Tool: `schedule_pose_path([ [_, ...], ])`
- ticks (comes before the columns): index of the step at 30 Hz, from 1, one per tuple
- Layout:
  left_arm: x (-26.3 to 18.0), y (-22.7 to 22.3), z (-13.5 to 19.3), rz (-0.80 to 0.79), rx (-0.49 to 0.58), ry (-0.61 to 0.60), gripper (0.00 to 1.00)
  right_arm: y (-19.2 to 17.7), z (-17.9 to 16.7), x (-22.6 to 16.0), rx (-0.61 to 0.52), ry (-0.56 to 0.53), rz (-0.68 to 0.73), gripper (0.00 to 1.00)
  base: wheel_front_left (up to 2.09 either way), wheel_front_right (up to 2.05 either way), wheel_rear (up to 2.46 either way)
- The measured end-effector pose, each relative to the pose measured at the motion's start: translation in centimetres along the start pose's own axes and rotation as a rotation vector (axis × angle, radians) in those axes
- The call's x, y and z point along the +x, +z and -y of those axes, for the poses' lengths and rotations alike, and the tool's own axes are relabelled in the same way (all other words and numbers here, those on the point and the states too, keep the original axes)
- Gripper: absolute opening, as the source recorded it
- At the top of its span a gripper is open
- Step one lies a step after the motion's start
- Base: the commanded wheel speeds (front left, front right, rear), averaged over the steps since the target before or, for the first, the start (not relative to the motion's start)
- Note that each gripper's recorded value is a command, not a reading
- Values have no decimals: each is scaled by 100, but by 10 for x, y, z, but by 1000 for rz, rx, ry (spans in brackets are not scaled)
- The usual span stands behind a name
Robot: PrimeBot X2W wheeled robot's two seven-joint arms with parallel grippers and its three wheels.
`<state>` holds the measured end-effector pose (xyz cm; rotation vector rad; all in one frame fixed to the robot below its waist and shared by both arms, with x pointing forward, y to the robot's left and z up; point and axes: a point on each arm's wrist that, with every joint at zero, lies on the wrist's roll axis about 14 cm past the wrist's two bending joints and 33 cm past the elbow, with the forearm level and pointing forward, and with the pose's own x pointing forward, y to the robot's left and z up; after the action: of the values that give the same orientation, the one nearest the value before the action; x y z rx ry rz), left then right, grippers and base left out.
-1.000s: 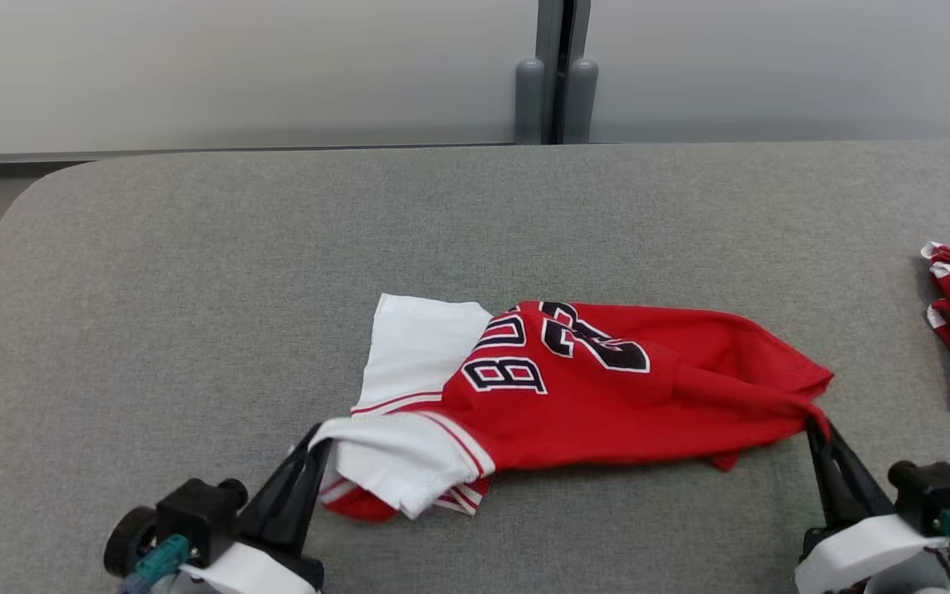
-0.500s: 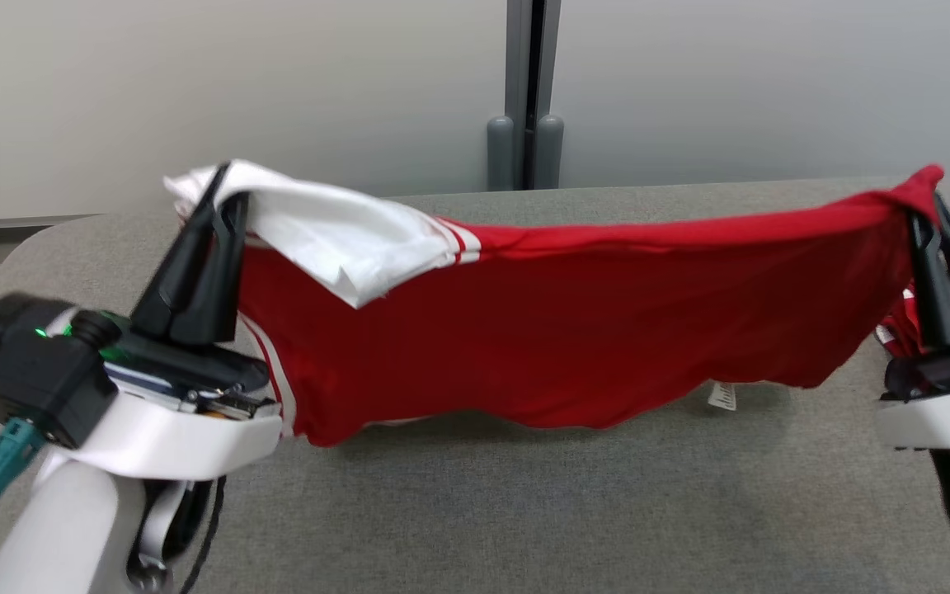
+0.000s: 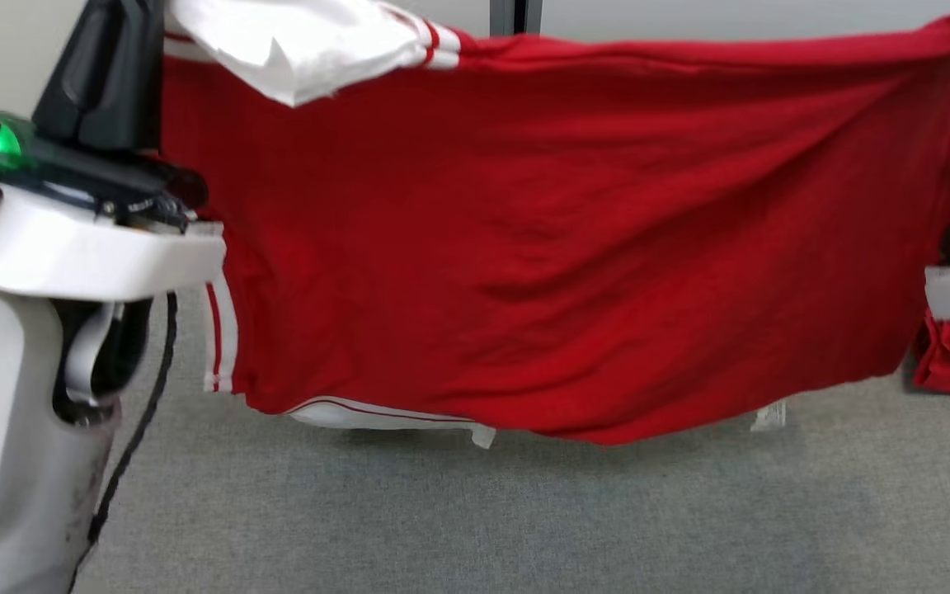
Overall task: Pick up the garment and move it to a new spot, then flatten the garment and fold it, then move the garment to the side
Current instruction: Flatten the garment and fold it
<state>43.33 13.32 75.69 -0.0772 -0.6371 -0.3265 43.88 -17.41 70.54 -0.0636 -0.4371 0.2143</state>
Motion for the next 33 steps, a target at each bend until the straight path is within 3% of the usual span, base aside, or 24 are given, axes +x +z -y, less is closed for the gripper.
schedule_pose_path([
  [11,97,-53,-50,-3,27,28,0,-36,1,115,66,45,15,0,0,0,0],
  [17,120,-97,-68,-82,21,65,0,-69,-17,152,115,69,-34,0,0,0,0],
  [24,66,-222,-72,-421,-113,164,0,-157,-51,149,166,107,-238,0,0,0,0],
  [28,2,-293,-60,-633,-214,238,0,-219,-69,123,208,114,-391,0,0,0,0],
  [33,-66,-334,-52,-792,-302,333,0,-275,-91,72,277,112,-550,0,0,0,0],
])
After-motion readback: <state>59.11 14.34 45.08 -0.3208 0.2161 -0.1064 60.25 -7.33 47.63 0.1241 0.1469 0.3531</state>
